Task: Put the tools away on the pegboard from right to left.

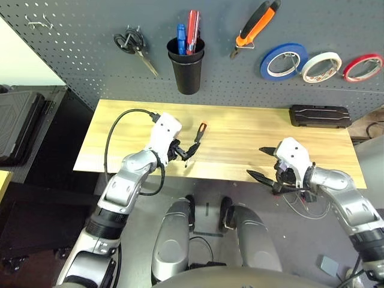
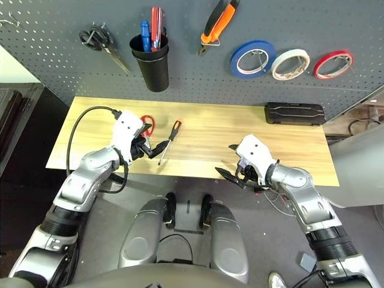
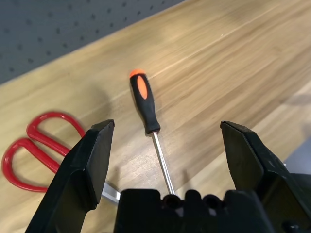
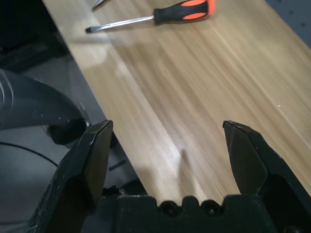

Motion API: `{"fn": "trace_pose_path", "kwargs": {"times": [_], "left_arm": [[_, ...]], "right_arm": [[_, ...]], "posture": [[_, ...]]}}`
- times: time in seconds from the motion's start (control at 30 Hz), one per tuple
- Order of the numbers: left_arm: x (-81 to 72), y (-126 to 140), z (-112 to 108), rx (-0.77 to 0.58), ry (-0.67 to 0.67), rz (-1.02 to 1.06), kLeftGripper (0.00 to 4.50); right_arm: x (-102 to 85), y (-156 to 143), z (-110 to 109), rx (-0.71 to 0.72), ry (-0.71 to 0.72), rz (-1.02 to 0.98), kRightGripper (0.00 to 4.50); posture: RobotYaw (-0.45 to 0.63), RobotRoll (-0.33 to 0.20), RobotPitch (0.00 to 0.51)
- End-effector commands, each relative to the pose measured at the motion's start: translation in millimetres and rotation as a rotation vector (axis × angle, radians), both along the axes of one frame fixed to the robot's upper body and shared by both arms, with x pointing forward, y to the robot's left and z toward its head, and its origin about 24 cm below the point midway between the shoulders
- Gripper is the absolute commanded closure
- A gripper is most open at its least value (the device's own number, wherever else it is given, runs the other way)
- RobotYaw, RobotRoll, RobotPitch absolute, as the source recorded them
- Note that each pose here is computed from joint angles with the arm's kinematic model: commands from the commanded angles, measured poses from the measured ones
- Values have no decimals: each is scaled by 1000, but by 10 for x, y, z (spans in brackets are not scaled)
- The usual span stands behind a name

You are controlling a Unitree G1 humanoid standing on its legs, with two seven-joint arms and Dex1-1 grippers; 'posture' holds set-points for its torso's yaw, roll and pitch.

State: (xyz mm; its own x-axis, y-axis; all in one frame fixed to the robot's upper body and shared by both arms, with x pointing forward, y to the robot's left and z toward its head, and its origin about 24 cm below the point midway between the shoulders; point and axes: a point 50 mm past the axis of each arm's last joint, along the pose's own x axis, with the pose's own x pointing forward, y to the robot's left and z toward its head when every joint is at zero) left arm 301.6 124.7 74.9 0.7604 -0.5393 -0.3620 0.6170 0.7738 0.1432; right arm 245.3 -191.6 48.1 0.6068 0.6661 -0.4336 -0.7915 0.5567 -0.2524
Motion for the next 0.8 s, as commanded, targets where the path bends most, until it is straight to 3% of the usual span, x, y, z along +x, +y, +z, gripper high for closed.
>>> {"fn": "trace_pose_path", "kwargs": {"times": [0.03, 0.33, 0.8], "left_arm": [[50, -71, -112, 29, 54, 27, 0], [288, -241, -229, 57, 138, 127, 0], [485, -390, -398, 103, 201, 168, 0]], "right_arm": [[-59, 24, -147, -23, 36, 6, 11], [-41, 106, -289, -43, 30, -9, 11], [-38, 93, -380, -67, 29, -87, 11]], "posture": [[148, 0, 314], [134, 0, 340], [80, 0, 363]]}}
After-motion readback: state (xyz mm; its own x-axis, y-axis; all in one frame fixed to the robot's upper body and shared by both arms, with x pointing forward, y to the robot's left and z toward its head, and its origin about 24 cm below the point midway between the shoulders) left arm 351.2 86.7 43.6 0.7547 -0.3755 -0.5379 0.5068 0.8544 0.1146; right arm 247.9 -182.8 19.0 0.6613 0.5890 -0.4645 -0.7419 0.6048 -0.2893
